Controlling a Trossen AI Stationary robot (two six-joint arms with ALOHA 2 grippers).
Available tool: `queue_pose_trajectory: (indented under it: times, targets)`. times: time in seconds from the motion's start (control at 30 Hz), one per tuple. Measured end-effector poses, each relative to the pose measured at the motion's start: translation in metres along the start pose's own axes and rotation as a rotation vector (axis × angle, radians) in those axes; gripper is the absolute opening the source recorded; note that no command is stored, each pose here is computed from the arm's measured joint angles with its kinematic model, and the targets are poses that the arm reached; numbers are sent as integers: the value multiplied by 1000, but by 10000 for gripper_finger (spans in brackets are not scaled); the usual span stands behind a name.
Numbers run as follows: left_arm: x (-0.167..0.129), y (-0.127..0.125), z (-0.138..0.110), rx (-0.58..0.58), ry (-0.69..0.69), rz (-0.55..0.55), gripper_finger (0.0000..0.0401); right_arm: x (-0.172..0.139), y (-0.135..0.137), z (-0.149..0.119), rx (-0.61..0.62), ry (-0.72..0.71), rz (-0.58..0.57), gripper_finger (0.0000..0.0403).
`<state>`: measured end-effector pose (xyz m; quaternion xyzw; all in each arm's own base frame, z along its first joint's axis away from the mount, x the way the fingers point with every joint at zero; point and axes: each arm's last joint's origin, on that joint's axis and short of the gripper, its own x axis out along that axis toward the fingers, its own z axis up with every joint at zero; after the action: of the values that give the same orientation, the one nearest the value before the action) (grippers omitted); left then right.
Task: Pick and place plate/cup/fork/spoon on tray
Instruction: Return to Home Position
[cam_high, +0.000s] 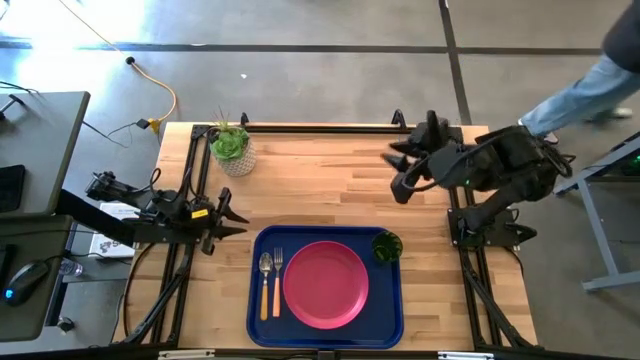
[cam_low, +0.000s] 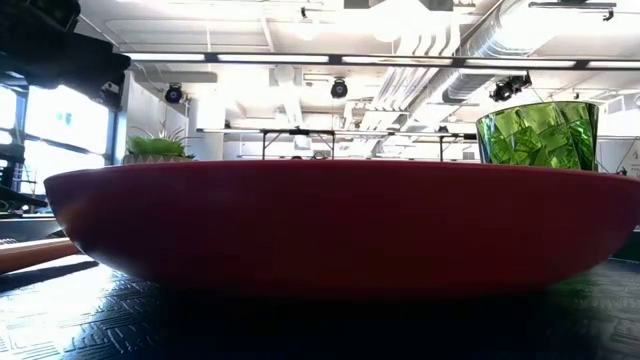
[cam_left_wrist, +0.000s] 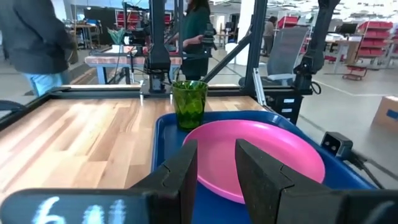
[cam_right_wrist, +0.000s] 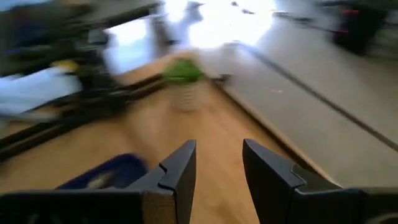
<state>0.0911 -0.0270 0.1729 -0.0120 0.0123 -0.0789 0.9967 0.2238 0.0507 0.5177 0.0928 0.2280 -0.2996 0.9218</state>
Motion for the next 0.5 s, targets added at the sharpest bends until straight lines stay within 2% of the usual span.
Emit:
queue_pose_trajectory:
  times: [0.1,0.23,0.3,0.4,0.5]
  targets:
    - [0,0,0,-19,0,0,97,5,8,14,-76,-19,226,124]
    - [0,0,0,-19,-1,0,97,14,25,39,-275,-192,644,124]
    - [0,0,0,-19,0,0,97,18,25,46,-377,-255,788,124]
    - [0,0,0,-19,0,0,97,25,15,48,-445,-254,800,124]
    - [0,0,0,-19,0,0,97,38,7,39,-469,-138,752,124]
